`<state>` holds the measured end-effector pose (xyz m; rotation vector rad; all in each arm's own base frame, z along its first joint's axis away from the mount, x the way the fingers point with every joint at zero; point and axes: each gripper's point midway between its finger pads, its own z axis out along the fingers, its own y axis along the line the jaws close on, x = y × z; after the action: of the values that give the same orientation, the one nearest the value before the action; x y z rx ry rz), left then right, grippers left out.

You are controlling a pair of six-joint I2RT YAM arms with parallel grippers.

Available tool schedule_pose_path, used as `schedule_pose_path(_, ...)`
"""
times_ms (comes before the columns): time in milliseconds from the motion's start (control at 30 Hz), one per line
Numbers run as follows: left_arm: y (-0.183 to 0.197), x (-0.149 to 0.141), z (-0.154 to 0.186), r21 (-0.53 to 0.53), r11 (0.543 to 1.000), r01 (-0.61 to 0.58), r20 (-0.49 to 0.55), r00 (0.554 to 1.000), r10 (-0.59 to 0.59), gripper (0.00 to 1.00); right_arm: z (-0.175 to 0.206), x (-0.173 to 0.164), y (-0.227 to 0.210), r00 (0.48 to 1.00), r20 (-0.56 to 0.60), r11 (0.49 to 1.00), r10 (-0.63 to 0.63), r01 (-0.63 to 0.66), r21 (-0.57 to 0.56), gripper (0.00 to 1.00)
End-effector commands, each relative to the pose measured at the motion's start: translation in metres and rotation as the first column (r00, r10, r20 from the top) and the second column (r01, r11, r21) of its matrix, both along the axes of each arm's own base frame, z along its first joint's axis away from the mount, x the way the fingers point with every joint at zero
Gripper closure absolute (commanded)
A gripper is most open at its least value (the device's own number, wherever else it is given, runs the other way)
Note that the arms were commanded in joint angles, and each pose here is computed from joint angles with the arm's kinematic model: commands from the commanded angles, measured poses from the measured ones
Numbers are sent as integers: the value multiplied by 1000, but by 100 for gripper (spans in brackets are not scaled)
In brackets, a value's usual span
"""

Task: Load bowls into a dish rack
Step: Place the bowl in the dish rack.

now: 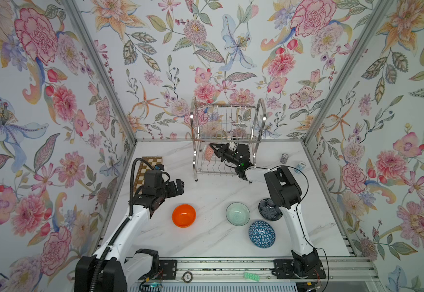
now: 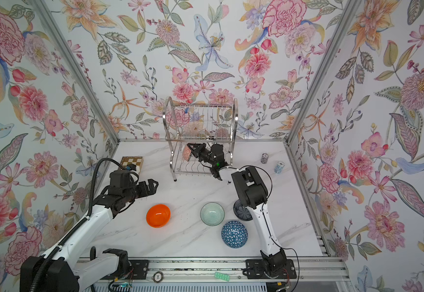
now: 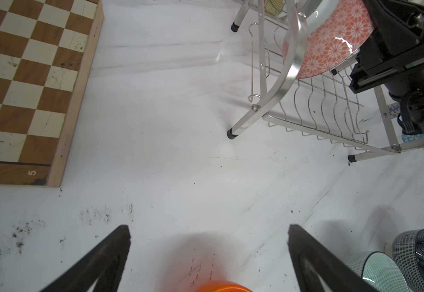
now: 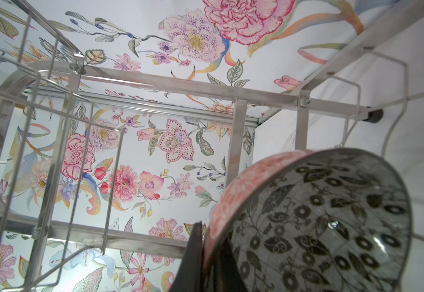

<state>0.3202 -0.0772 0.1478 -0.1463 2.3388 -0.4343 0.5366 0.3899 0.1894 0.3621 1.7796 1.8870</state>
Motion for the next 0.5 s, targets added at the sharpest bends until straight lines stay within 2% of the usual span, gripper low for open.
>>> schedule_pose_path(0,-3,2,9,5,1000,10,20,1000,-10,1,41,0,5,992,122,997,21,-29,67,100)
schedule_pose_path(467,-8,-1,6,28,999,27,11,1000,-28,1,19,19,20,987,122,994,101,-106,35,100)
